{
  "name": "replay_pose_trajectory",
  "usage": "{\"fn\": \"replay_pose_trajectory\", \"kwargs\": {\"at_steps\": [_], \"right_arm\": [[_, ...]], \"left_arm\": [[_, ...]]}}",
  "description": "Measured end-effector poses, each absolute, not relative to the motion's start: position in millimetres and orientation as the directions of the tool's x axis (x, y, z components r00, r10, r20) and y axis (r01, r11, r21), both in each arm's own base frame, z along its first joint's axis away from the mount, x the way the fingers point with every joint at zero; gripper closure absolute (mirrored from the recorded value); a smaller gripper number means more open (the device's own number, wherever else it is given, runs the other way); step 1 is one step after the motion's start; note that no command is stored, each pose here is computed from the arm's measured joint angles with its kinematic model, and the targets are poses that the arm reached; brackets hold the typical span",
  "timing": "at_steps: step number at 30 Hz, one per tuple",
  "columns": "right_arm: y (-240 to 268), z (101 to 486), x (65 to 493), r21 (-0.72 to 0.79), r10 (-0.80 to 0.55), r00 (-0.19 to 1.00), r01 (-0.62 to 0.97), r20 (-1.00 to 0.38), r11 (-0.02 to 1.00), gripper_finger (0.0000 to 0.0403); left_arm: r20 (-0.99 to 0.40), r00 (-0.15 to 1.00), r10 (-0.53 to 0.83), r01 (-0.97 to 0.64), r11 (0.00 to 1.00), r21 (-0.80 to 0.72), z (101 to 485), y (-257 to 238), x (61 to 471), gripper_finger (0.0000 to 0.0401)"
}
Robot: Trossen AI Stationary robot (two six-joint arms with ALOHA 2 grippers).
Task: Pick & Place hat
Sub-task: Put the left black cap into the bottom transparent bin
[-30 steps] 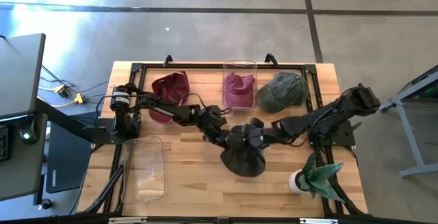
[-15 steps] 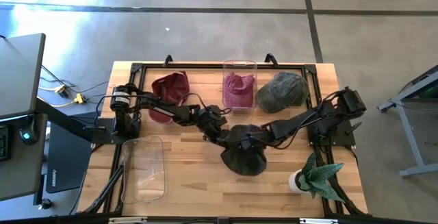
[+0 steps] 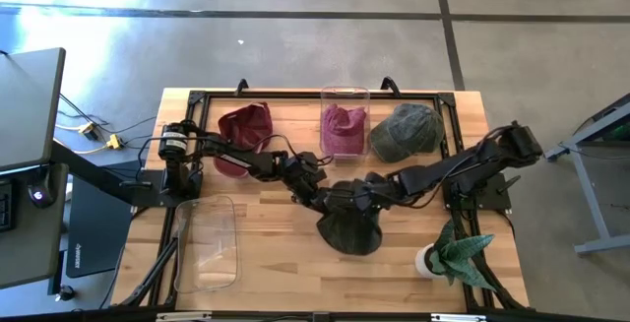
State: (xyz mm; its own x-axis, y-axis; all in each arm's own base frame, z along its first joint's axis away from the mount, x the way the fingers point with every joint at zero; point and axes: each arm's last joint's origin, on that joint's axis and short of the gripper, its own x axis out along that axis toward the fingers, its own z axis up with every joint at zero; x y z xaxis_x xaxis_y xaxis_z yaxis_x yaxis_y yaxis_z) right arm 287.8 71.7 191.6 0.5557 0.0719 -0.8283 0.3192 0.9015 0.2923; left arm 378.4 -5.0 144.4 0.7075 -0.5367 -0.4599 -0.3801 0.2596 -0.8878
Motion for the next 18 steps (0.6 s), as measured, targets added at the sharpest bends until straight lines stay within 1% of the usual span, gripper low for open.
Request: {"fn": "replay_pose_trajectory", "kwargs": {"at_steps": [2,6,8,10,12,15,18], "right_arm": [[73.6,198.0,287.6,0.36,0.145,0.574,0.282,-0.806,0.889,0.0403],[81.7,203.4,296.3,0.522,0.347,0.605,0.136,-0.717,0.842,0.0403],[85.5,199.6,301.1,0.542,0.376,0.61,0.107,-0.698,0.833,0.0403],[87.4,188.9,303.7,0.512,0.346,0.593,0.132,-0.727,0.849,0.0403],[87.9,176.4,305.5,0.456,0.281,0.573,0.187,-0.77,0.87,0.0403],[87.5,159.9,305.4,0.362,0.16,0.536,0.297,-0.829,0.883,0.0403],[85.5,153.1,300.5,0.266,0.023,0.5,0.422,-0.866,0.867,0.0403]], "left_arm": [[-0.463,0.71,-0.531,-0.381,0.263,-0.886,144.2,-4.8,378.4,0.04],[-0.467,0.712,-0.525,-0.386,0.264,-0.884,143.9,-4.2,378.3,0.04],[-0.47,0.713,-0.521,-0.385,0.269,-0.883,143.8,-4.1,378.3,0.04],[-0.475,0.71,-0.52,-0.39,0.271,-0.88,143.2,-4.1,378.0,0.04],[-0.48,0.707,-0.519,-0.394,0.275,-0.877,142.7,-4.1,377.6,0.04],[-0.478,0.711,-0.515,-0.388,0.279,-0.878,143.1,-3.9,377.9,0.04],[-0.475,0.718,-0.509,-0.382,0.283,-0.88,143.8,-3.7,378.6,0.04]]}}
